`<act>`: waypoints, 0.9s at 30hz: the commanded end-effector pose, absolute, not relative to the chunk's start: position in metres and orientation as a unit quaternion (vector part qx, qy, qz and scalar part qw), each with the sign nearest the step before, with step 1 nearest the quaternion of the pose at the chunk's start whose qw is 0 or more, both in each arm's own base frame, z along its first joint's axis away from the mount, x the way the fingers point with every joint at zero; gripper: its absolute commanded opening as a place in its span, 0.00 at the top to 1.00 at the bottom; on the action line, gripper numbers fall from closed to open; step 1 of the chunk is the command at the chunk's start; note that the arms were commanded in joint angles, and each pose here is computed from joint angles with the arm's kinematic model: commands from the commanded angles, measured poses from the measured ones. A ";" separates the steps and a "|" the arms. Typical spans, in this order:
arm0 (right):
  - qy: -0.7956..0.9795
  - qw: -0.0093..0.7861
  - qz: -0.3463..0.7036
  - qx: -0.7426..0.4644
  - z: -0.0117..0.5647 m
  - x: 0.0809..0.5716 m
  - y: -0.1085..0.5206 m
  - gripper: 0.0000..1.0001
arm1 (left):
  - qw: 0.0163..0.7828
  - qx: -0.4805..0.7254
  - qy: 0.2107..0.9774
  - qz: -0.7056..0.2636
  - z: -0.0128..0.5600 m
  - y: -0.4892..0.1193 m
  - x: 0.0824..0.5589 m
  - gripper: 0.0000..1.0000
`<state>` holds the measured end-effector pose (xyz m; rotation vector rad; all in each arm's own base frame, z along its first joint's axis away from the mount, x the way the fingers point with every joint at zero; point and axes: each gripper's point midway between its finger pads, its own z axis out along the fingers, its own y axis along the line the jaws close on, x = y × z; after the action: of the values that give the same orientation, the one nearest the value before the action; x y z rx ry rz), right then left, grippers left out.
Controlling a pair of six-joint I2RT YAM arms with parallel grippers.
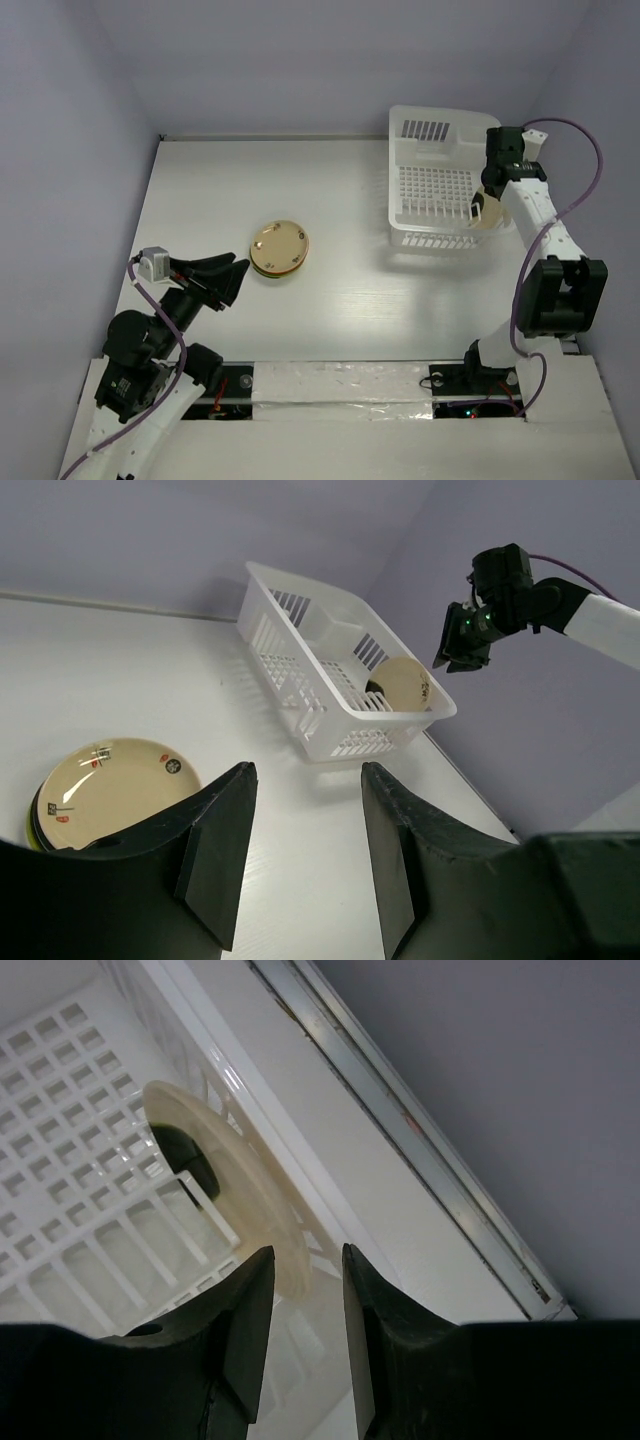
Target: Unload the plates from the dish rack
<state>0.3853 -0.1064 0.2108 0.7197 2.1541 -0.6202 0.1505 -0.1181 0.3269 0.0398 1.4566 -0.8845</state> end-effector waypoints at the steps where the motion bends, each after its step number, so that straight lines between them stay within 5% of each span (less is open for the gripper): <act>1: 0.849 0.374 -0.267 0.261 0.219 0.389 -0.118 0.61 | 0.677 0.023 0.617 -0.401 0.344 -0.117 0.145 0.57; 19: 0.877 0.328 -0.282 0.209 0.188 0.413 -0.123 0.74 | 0.672 0.026 0.622 -0.402 0.342 -0.119 0.147 0.56; 23: 0.878 0.318 -0.291 0.208 0.183 0.414 -0.125 0.82 | 0.672 0.027 0.621 -0.402 0.342 -0.120 0.147 0.56; 27: 0.871 0.323 -0.303 0.212 0.190 0.411 -0.129 1.00 | 0.671 0.028 0.623 -0.402 0.341 -0.120 0.147 0.56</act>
<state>0.4028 -0.1215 0.1699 0.4992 2.3711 -0.7865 0.1504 -0.1182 0.3270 0.0405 1.4563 -0.8851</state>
